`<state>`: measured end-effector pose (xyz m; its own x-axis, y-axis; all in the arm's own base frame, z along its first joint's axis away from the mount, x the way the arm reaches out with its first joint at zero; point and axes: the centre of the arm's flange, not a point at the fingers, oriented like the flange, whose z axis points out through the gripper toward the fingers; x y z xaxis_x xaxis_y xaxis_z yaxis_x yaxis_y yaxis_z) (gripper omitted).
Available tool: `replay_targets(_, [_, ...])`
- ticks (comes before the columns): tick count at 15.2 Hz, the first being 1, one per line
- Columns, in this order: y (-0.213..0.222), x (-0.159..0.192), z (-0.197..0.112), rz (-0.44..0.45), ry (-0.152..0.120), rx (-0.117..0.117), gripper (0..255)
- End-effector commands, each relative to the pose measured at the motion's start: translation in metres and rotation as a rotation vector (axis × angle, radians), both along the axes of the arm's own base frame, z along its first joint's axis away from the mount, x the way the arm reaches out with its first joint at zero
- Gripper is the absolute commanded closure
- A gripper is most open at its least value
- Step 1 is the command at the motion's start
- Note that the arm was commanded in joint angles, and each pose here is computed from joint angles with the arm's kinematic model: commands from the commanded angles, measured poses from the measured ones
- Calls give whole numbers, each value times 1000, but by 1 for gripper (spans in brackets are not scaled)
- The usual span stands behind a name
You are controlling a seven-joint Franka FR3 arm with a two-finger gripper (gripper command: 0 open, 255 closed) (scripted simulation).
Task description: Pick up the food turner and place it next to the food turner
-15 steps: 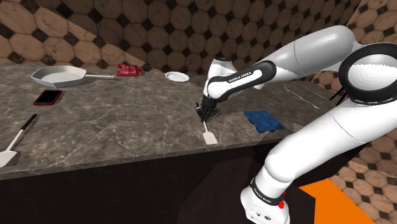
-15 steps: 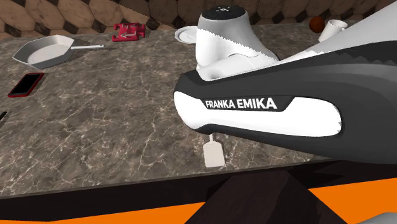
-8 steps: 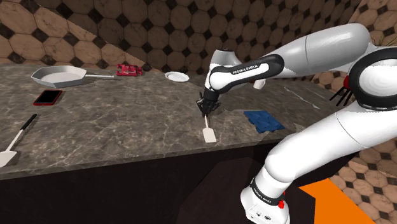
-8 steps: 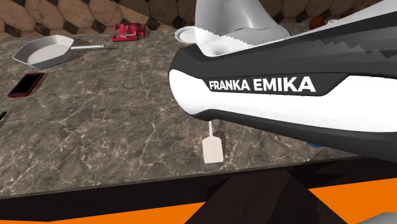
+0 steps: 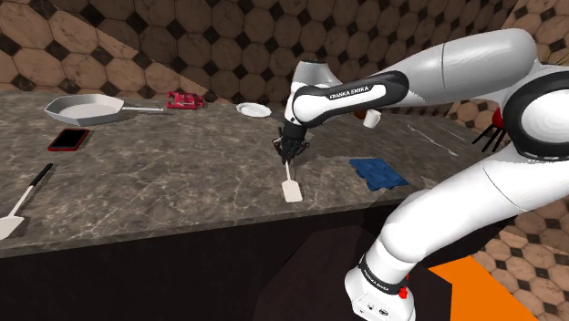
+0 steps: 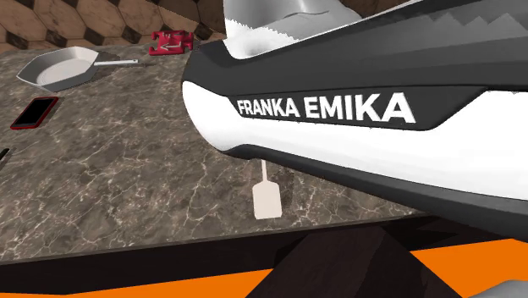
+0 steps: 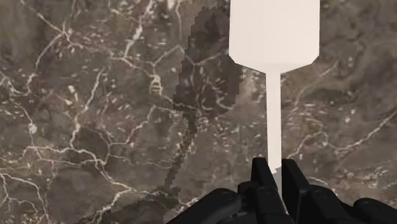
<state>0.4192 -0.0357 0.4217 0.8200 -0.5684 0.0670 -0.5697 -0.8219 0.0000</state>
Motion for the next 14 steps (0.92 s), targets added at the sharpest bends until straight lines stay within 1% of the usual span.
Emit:
replay_targets(1, [22, 12, 1, -1, 0, 1, 255])
replay_targets(14, [178, 83, 2, -1, 0, 1, 255])
